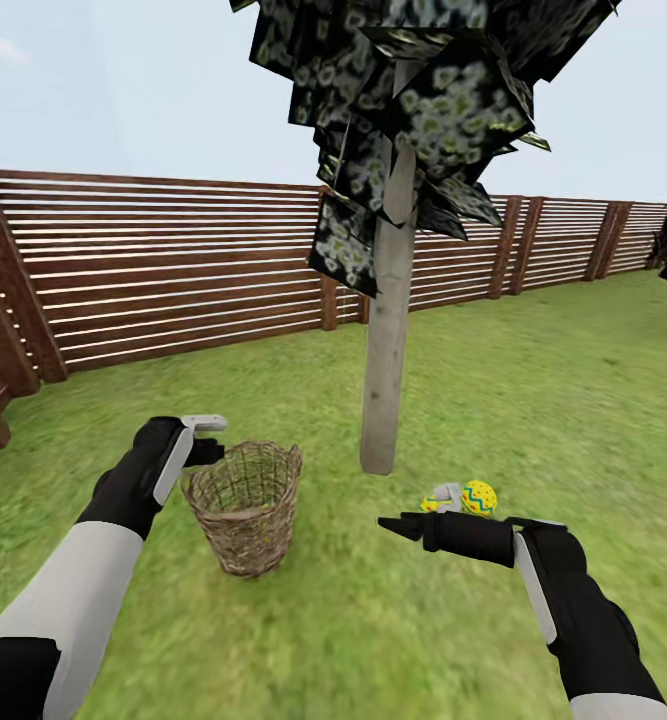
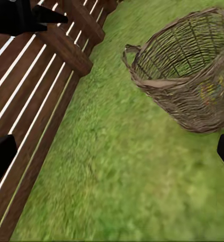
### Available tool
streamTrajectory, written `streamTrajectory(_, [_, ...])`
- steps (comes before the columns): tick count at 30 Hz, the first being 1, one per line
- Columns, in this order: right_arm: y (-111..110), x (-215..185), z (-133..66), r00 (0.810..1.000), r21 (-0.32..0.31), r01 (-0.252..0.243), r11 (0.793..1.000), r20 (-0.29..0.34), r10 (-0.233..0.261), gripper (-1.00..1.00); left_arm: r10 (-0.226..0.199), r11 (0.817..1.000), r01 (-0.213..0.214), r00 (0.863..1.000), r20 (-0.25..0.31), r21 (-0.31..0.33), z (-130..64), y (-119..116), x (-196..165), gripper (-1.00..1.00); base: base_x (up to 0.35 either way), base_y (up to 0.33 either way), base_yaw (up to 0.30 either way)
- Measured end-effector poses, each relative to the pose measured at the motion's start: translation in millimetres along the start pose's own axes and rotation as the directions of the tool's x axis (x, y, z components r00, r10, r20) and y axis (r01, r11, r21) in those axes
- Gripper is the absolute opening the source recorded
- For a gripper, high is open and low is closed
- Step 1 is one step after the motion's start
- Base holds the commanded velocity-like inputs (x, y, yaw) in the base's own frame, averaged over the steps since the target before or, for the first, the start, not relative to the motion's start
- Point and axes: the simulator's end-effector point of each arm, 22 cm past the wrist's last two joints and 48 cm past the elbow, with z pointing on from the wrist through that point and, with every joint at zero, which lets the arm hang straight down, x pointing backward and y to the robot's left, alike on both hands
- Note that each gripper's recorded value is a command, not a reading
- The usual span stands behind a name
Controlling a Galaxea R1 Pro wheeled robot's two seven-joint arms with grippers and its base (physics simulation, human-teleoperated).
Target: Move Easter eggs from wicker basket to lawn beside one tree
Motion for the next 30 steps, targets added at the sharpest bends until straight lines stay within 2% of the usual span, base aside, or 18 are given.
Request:
streamTrajectory(6, [-1,1,0.3,1.000,0.001,-0.005,1.000,-0.002,0.005,1.00,0.000,1.000,0.000,1.000,0.000,-0.001,0.1,0,0,1.00,0.285,0.114,-0.294])
streamTrajectory(12, [-6,9,2.9,0.999,0.000,-0.031,1.000,-0.014,0.031,1.00,0.000,1.000,0.000,1.000,0.000,-0.001,0.1,0,0,1.00,0.285,0.142,-0.294])
streamTrajectory(20, [-7,11,3.7,0.999,-0.002,-0.035,0.999,-0.017,0.035,1.00,-0.001,1.000,0.001,1.000,-0.004,0.000,0.6,0,1,1.00,0.246,0.180,-0.275])
streamTrajectory(26, [-6,10,3.7,0.999,-0.005,-0.031,1.000,-0.015,0.030,1.00,-0.003,1.000,0.003,1.000,-0.014,0.000,2.5,1,4,1.00,0.123,0.277,-0.071])
streamTrajectory(30, [-6,10,4.0,0.999,-0.004,-0.029,1.000,-0.016,0.029,1.00,-0.005,1.000,0.005,1.000,-0.017,0.000,3.0,1,5,1.00,0.023,0.318,0.097])
